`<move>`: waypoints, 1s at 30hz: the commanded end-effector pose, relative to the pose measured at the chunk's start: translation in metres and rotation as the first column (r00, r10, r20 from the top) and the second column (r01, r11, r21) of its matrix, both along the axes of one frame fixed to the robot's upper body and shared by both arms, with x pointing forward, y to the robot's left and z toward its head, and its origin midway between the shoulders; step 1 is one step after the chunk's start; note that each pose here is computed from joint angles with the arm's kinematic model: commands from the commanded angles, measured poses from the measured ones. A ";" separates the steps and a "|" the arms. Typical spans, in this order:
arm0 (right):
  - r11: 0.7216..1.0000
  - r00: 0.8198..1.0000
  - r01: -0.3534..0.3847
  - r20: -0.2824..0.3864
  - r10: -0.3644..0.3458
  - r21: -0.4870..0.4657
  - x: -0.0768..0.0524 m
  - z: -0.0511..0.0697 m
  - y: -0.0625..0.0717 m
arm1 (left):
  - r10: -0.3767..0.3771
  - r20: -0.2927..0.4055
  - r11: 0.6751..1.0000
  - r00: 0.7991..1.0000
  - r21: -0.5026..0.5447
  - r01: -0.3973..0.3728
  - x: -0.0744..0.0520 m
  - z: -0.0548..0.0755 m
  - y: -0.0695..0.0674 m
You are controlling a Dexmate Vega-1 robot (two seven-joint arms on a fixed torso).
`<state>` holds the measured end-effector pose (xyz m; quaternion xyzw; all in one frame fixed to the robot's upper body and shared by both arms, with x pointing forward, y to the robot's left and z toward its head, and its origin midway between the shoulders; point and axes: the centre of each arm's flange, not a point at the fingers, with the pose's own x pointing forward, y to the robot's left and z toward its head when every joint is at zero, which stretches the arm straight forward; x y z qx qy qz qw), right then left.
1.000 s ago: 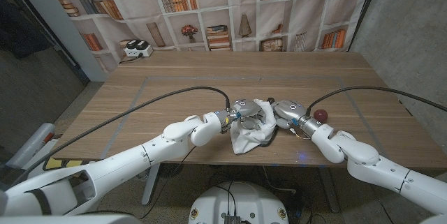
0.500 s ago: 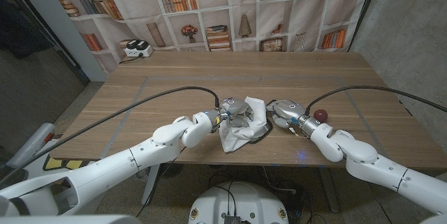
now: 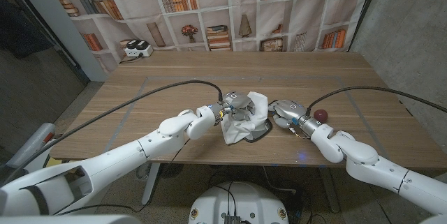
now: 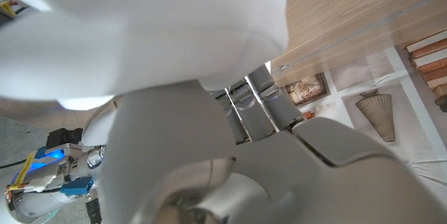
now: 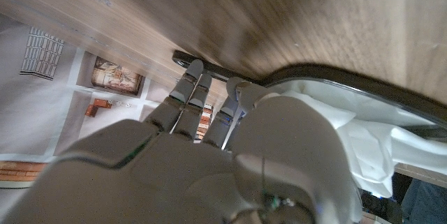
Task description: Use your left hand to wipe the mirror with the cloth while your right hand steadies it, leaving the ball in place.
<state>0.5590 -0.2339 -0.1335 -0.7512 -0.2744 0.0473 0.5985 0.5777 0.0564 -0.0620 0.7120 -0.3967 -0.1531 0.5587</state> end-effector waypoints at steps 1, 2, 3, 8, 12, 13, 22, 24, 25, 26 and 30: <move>1.000 1.000 0.009 0.000 -0.009 0.011 -0.005 -0.003 0.000 | -0.111 0.007 0.993 0.994 0.027 0.111 0.007 0.008 -0.038; 1.000 1.000 0.010 -0.001 -0.010 0.012 -0.005 -0.003 0.000 | -0.125 0.001 0.992 0.992 0.027 0.125 0.007 0.006 -0.042; 1.000 1.000 0.011 -0.002 -0.011 0.011 -0.005 -0.003 0.000 | -0.140 -0.005 0.990 0.990 0.028 0.140 0.006 0.005 -0.047; 1.000 1.000 0.009 0.000 -0.009 0.010 -0.004 -0.002 0.000 | -0.219 -0.038 0.975 0.975 0.037 0.220 -0.001 -0.006 -0.067; 1.000 1.000 0.004 0.004 -0.004 0.010 -0.003 0.000 0.001 | -0.262 -0.064 0.964 0.963 0.038 0.265 -0.008 -0.013 -0.076; 1.000 1.000 0.002 0.006 -0.002 0.010 -0.003 0.001 0.001 | -0.269 -0.071 0.962 0.961 0.033 0.271 -0.010 -0.015 -0.077; 1.000 1.000 -0.008 0.016 0.008 0.004 0.001 0.006 0.002 | -0.269 -0.099 0.963 0.958 -0.017 0.269 -0.021 -0.024 -0.066; 1.000 1.000 -0.010 0.019 0.010 0.003 0.002 0.007 0.002 | -0.256 -0.097 0.967 0.962 -0.032 0.254 -0.023 -0.025 -0.060; 1.000 1.000 -0.011 0.020 0.011 0.004 0.002 0.007 0.002 | -0.245 -0.097 0.969 0.965 -0.040 0.243 -0.023 -0.025 -0.056; 1.000 1.000 -0.011 0.022 0.011 0.004 0.002 0.008 0.002 | -0.234 -0.096 0.972 0.967 -0.048 0.231 -0.024 -0.025 -0.051; 1.000 1.000 -0.009 0.028 0.009 0.004 0.003 0.009 0.001 | -0.176 -0.099 0.983 0.979 -0.077 0.169 -0.026 -0.025 -0.031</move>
